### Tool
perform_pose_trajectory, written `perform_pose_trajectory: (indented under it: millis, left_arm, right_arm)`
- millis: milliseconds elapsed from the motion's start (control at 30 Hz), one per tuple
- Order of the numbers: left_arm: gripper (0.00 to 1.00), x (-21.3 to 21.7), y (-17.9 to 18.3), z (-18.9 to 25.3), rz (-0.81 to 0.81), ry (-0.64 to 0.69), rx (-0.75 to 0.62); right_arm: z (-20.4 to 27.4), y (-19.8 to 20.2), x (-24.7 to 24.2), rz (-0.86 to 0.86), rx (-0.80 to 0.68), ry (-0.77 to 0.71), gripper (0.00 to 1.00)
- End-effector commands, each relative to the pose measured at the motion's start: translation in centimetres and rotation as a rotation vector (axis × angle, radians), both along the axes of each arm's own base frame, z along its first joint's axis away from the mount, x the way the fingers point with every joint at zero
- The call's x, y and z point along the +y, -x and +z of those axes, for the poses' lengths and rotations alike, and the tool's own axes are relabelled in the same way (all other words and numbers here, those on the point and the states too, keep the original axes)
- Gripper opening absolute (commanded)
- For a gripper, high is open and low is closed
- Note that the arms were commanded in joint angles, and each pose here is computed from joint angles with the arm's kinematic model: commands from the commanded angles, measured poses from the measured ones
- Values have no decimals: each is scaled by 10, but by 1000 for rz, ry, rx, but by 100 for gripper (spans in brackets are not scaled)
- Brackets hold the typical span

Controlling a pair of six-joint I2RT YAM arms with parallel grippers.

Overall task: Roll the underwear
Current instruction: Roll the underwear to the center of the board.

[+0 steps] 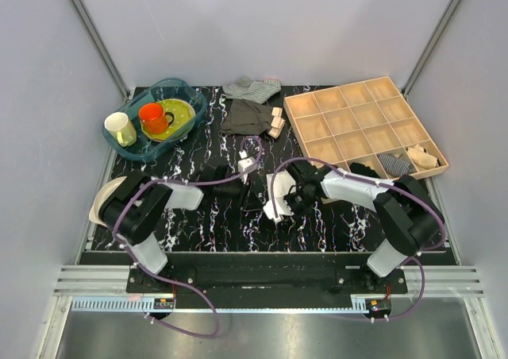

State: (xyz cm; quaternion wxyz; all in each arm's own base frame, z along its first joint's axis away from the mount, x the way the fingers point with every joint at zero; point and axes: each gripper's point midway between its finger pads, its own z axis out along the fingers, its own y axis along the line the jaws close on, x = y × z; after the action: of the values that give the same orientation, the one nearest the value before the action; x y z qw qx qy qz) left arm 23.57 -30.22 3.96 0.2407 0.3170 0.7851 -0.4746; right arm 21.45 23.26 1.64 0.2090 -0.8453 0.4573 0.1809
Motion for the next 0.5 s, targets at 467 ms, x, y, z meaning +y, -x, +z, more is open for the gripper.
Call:
perform_pose_trajectory:
  millis: [467]
  left_arm:
    - [43,-29,45,47,-172,5,-834]
  right_arm:
    - [25,14,-8,-215,429,80,7]
